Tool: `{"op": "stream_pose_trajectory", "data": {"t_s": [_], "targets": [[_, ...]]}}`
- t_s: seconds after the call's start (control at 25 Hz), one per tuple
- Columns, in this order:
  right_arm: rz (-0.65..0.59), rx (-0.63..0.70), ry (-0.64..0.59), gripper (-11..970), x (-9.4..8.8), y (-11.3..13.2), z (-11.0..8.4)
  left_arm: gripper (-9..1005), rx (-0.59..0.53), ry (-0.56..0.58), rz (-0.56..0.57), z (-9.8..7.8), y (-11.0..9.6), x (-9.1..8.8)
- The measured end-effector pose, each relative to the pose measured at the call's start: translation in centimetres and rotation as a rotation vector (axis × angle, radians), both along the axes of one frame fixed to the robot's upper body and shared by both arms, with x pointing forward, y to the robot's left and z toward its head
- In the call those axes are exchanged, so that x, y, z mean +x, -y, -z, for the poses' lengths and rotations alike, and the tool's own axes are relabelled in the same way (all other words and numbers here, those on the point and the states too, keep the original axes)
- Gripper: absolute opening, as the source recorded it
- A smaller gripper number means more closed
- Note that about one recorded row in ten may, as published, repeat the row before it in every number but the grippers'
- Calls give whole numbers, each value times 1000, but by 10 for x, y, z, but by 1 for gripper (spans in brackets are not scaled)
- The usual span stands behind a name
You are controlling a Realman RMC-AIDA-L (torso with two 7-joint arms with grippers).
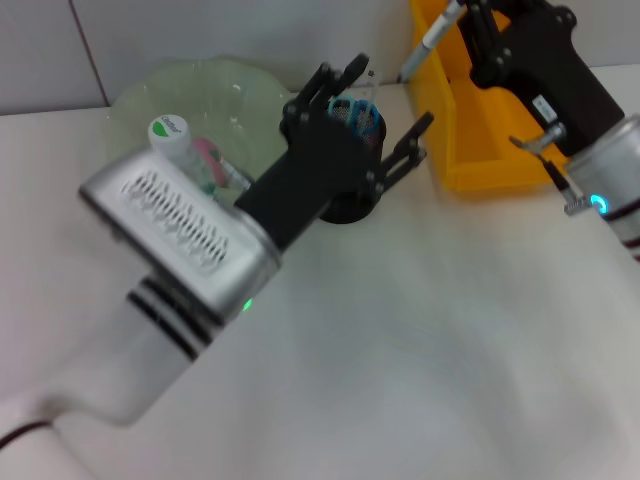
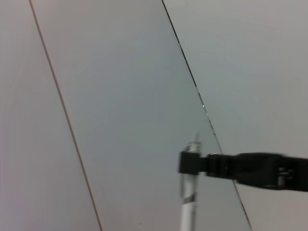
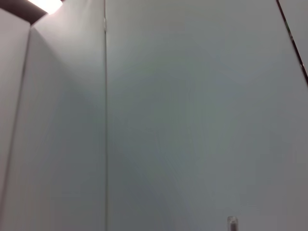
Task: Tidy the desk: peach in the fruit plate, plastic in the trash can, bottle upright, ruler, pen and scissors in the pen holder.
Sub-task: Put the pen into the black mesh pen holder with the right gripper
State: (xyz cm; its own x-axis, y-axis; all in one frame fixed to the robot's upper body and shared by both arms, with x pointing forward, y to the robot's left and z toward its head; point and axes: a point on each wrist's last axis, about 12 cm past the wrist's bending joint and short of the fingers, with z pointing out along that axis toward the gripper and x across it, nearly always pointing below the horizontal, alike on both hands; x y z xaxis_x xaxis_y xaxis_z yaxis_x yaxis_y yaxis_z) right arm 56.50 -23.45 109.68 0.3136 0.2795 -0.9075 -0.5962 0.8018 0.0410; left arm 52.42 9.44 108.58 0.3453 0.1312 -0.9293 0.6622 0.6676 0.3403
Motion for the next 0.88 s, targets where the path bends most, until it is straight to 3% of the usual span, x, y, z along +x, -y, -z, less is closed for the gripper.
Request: {"op": "stream_pose_trajectory", "data": {"t_s": [0.08, 0.12, 0.16, 0.4, 0.88], "targets": [[9, -28, -19, 175, 9, -2, -1, 633, -9, -4, 1, 1, -2, -5], [10, -45, -30, 178, 14, -4, -2, 673, -27, -12, 0, 4, -5, -17], [8, -63, -43, 182, 18, -8, -2, 786, -31, -23, -5, 8, -8, -24], [-37, -142, -102, 200, 33, -29, -1, 788, -37, -61, -31, 18, -15, -37], [-69, -226, -187, 236, 40, -47, 8, 788, 2, -103, -23, 36, -23, -55]]}}
